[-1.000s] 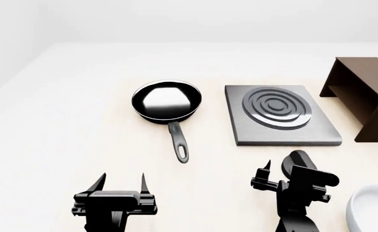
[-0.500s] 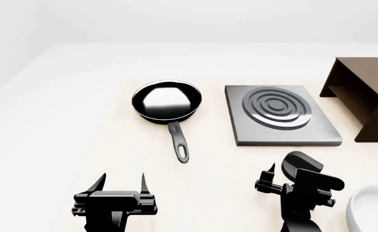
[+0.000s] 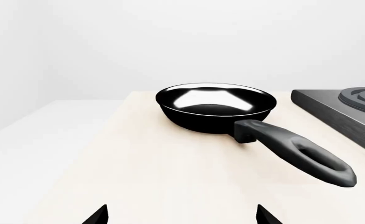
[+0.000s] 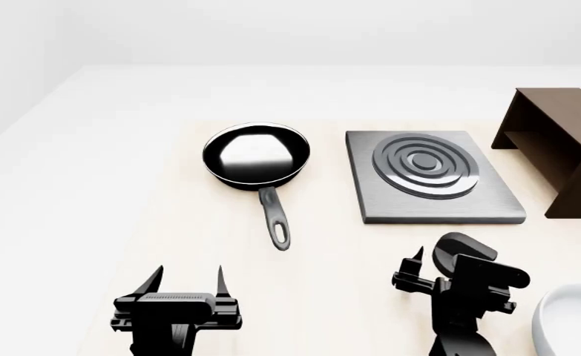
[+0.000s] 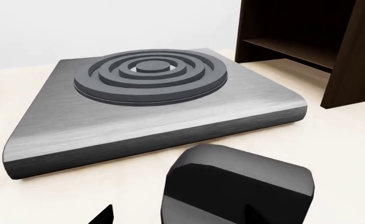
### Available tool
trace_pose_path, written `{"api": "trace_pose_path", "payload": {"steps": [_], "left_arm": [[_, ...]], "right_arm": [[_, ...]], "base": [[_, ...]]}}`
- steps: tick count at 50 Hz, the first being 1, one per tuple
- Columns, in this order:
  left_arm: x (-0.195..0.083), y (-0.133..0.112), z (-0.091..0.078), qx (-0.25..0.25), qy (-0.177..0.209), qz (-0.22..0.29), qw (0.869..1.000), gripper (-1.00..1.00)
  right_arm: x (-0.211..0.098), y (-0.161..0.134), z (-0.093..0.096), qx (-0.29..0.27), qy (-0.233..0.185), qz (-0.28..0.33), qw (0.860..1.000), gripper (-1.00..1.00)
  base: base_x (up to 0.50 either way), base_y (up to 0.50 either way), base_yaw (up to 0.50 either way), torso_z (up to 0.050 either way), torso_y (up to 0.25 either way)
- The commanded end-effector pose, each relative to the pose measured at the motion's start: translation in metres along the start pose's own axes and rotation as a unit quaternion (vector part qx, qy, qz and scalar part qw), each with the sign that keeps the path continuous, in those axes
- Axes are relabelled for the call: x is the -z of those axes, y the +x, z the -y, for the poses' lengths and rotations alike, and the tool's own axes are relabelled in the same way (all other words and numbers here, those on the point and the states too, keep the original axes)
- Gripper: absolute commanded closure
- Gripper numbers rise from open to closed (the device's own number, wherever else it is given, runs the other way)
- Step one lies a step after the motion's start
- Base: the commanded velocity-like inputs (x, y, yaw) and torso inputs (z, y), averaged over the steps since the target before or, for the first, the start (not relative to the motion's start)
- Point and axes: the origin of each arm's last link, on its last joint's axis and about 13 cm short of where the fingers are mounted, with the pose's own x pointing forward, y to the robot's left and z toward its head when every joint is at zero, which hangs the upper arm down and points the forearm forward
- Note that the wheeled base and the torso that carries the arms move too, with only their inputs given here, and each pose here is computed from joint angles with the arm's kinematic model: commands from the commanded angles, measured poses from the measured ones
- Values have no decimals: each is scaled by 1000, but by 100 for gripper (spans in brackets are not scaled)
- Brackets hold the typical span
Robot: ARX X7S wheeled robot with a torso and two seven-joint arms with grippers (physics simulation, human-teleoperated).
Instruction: Turn on the stove.
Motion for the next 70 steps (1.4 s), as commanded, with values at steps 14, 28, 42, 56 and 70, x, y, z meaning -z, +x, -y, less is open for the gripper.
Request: {"api": "trace_pose_path", "payload": {"steps": [14, 28, 42, 56, 70], "left_arm": [[1, 1, 0, 0, 0, -1, 1000, -100], [0, 0, 1, 1, 0, -1, 1000, -100], [1, 0, 0, 0, 1, 0, 1000, -100], [-7, -7, 3, 6, 2, 11, 1000, -100], [-19, -19, 8, 22, 5, 33, 999, -100]], "right_arm": [[-9, 10, 1, 11, 8, 3, 1000, -100], [-10, 13, 1, 14, 8, 2, 1000, -100], [-8, -1, -2, 4, 3, 23, 1000, -100], [-29, -86, -24, -100, -22, 140, 985, -100], [-19, -128, -40, -166, -43, 170, 970, -100]], "base": [[0, 0, 0, 0, 0], [0, 0, 0, 0, 0], [0, 0, 0, 0, 0], [0, 0, 0, 0, 0], [0, 0, 0, 0, 0]]}}
